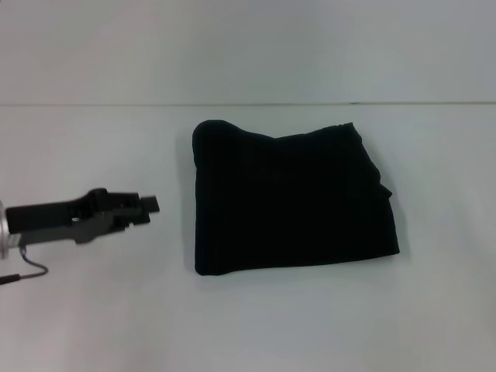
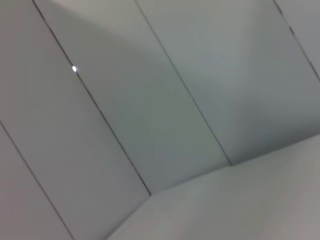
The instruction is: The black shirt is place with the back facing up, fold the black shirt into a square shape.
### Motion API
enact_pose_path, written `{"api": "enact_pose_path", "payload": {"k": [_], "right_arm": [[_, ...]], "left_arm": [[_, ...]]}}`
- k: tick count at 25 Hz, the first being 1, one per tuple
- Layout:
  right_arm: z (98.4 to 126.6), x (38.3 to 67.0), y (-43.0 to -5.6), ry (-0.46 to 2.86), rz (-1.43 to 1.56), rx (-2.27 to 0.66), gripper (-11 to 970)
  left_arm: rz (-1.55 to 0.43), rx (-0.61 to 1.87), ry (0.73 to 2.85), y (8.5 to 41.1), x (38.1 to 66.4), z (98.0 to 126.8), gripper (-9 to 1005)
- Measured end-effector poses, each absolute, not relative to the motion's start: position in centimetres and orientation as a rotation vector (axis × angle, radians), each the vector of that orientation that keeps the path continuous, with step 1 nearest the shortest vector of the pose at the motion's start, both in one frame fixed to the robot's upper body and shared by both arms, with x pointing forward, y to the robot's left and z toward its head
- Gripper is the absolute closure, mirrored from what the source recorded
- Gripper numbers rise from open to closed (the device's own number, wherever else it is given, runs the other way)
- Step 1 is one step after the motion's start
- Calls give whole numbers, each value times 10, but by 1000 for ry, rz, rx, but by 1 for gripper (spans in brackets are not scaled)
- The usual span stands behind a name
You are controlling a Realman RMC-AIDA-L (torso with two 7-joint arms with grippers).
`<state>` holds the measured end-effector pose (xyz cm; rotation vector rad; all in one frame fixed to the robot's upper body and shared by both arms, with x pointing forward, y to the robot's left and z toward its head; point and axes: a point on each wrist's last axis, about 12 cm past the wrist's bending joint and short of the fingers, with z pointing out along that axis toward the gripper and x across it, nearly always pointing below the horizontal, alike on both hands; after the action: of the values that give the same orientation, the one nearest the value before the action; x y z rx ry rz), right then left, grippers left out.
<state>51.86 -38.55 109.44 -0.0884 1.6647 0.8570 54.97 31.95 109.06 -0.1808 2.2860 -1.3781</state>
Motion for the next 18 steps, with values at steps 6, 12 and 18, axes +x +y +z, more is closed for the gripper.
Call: {"api": "enact_pose_path", "payload": {"k": [6, 12, 18], "right_arm": [[1097, 518, -384, 1780, 773, -294, 261], [1094, 531, -341, 1834, 819, -635, 258], [1089, 538, -309, 1788, 812, -807, 256]], "left_arm": [[-1221, 346, 2118, 305, 567, 1110, 498], [-1065, 670, 1946, 269, 584, 1114, 368], [-972, 789, 1866, 249, 588, 1109, 226]]}}
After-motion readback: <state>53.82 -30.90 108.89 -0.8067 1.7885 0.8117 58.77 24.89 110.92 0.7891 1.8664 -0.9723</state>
